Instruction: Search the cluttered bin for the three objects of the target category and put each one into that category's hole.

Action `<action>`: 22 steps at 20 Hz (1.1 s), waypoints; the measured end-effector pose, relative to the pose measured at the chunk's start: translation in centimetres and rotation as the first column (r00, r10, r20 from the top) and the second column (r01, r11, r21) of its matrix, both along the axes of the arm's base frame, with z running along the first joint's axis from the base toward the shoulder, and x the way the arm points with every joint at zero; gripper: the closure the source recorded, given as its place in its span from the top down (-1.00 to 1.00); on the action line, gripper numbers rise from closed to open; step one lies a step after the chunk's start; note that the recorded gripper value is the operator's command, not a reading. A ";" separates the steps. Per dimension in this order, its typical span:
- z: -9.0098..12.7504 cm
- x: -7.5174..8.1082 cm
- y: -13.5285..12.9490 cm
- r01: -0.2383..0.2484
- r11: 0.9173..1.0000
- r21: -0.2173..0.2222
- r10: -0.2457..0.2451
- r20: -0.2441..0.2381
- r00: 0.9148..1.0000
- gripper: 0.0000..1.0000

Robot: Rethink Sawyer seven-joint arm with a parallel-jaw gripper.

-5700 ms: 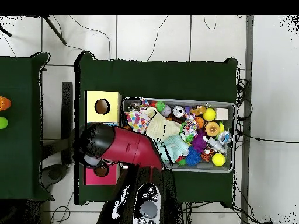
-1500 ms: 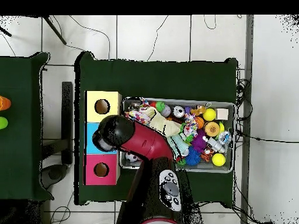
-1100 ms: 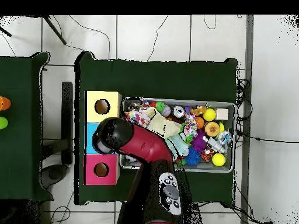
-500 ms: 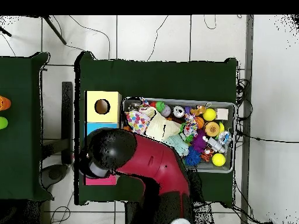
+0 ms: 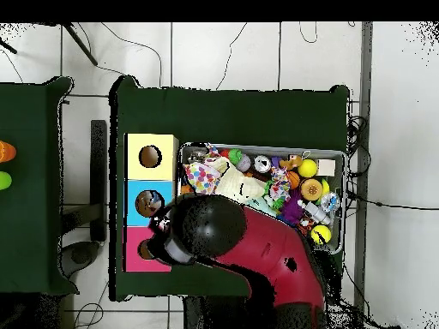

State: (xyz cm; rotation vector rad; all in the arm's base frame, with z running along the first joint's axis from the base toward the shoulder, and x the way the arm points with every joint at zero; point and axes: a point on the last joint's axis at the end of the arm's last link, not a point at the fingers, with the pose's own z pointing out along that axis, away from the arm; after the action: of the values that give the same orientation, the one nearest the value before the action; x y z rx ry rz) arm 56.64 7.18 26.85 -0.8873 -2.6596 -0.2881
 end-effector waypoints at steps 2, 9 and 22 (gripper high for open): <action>-1.1 0.3 -1.3 0.019 0.999 -0.032 -0.018 0.036 0.999 -1.00; -5.7 -0.1 -5.1 0.055 0.991 -0.124 -0.043 0.100 0.994 -1.00; -7.7 -1.2 -6.9 0.037 0.991 -0.132 -0.029 0.064 0.998 -1.00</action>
State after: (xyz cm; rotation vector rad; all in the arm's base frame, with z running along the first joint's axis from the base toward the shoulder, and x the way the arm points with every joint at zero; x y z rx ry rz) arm 55.49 0.31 19.14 -0.9789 -2.7505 -0.1493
